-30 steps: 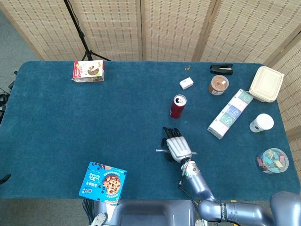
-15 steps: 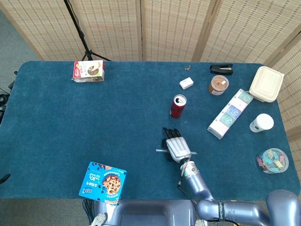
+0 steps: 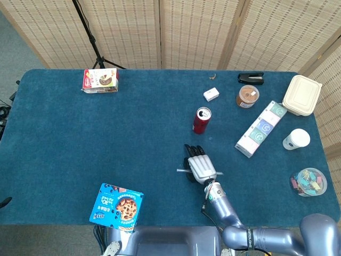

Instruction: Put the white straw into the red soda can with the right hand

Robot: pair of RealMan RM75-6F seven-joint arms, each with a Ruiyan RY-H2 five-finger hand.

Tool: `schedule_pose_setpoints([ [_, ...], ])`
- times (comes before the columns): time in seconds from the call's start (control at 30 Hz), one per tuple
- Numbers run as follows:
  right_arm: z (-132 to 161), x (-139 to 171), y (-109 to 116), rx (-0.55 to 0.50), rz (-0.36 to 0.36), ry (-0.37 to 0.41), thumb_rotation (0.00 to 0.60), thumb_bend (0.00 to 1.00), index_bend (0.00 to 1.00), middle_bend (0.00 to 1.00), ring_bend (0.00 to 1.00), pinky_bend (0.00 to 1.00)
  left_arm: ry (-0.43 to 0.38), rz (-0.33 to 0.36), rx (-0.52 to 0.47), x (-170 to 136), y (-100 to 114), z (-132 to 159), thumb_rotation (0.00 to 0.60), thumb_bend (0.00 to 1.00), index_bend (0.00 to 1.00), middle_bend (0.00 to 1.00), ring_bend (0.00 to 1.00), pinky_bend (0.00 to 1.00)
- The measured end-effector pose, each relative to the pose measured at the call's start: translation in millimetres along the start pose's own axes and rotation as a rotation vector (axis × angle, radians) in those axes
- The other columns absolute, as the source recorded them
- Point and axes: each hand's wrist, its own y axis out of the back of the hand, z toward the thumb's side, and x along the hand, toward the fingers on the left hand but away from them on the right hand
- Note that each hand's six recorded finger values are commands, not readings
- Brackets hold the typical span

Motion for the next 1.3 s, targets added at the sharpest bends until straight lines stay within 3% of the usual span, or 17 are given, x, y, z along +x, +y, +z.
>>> schedule_pose_setpoints([
  [0.77, 0, 2, 2, -0.002, -0.014, 0.015, 0.600, 0.47, 0.52, 0.00, 0.00, 0.00, 0.002, 0.000, -0.004, 0, 0, 0, 0.600, 0.00, 0.00, 0.00, 0.00, 0.00],
  [0.97, 3, 13, 18, -0.046, -0.054, 0.059, 0.600, 0.49, 0.52, 0.00, 0.00, 0.00, 0.007, -0.011, -0.006, 3, -2, -1, 0.600, 0.00, 0.00, 0.00, 0.00, 0.00],
  [1.3, -3, 39, 73, -0.215, -0.121, 0.145, 0.600, 0.49, 0.52, 0.00, 0.00, 0.00, 0.007, -0.043, -0.019, 12, -7, 5, 0.600, 0.00, 0.00, 0.00, 0.00, 0.00],
])
